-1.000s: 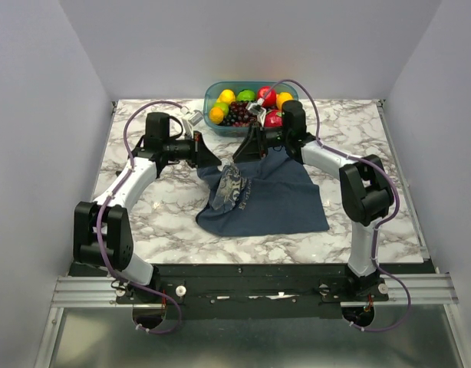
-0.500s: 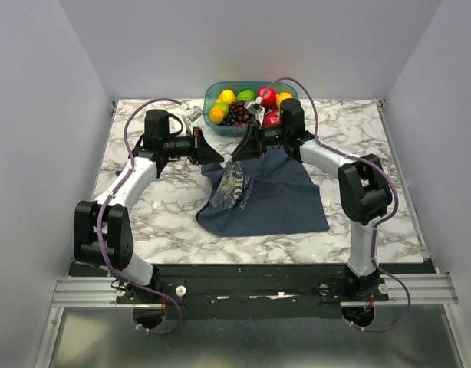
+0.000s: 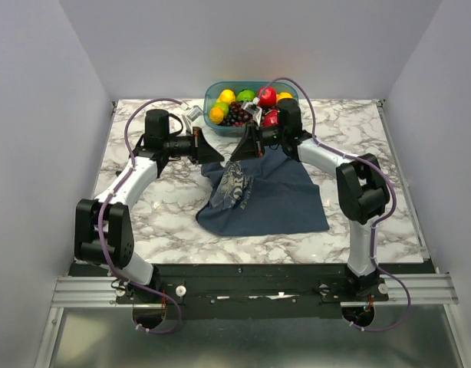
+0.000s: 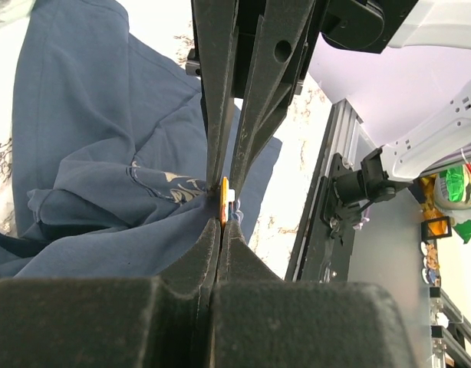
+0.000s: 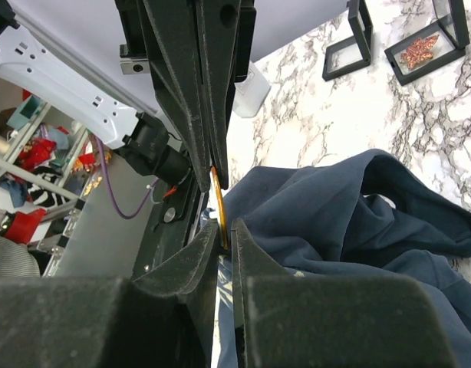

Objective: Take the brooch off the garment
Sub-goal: Pass from the left arm to the right

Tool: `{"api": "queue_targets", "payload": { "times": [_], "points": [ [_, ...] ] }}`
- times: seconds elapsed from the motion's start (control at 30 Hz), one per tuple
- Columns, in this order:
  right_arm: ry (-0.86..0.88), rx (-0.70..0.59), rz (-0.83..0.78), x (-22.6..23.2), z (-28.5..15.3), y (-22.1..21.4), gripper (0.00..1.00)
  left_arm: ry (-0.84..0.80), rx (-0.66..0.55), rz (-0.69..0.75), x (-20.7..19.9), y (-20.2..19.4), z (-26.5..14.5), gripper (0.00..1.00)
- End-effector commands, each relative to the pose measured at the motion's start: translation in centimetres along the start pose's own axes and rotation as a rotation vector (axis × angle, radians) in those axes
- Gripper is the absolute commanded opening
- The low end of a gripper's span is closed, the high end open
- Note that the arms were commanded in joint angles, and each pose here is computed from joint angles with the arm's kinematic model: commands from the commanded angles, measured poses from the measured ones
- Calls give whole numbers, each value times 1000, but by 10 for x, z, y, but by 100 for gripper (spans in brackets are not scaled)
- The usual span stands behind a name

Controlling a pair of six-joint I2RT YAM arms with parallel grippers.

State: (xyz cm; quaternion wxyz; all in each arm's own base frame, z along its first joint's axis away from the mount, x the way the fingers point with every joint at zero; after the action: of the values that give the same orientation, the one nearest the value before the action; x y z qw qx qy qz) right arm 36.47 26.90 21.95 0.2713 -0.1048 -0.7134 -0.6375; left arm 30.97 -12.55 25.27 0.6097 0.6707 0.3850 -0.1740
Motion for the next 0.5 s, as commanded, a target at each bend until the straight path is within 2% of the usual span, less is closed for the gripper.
{"api": "queue_targets", "payload": {
  "times": [0.0,0.03,0.07,0.1,0.13,0.23,0.3,0.47],
  "points": [
    [22,17,-4,0,6,-2,18,-50,5,11,-3,4,2,0],
    [15,18,7,0,6,-3,11,-37,-1,7,-1,4,3,0],
    [-26,6,14,-3,7,-2,7,-28,-11,17,0,6,4,7],
    [-47,-1,18,-2,6,-2,4,-16,-14,6,1,7,4,16],
    [-70,-8,26,-1,4,-1,0,-2,-19,-1,2,6,4,33],
    [-155,-53,56,7,3,4,0,33,-30,2,0,2,5,47],
    [-231,-99,77,9,2,6,0,66,-44,7,-1,-3,9,48],
    [-261,-160,145,20,2,9,0,81,-55,13,-1,-8,14,47]
  ]
}}
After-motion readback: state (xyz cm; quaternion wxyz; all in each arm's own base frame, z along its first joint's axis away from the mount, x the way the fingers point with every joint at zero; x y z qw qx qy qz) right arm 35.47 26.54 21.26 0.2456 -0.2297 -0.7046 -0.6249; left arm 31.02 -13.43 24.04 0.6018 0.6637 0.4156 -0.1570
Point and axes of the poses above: each gripper's point midway between its finger pads, its own z axis out along the fingers, its own x axis along the line the jaws close on, y = z × x, the point moved 10 cm from there along -z, back along the fingers, and after that the axes turned 4 degrees about -z, right-handed, at the moved point
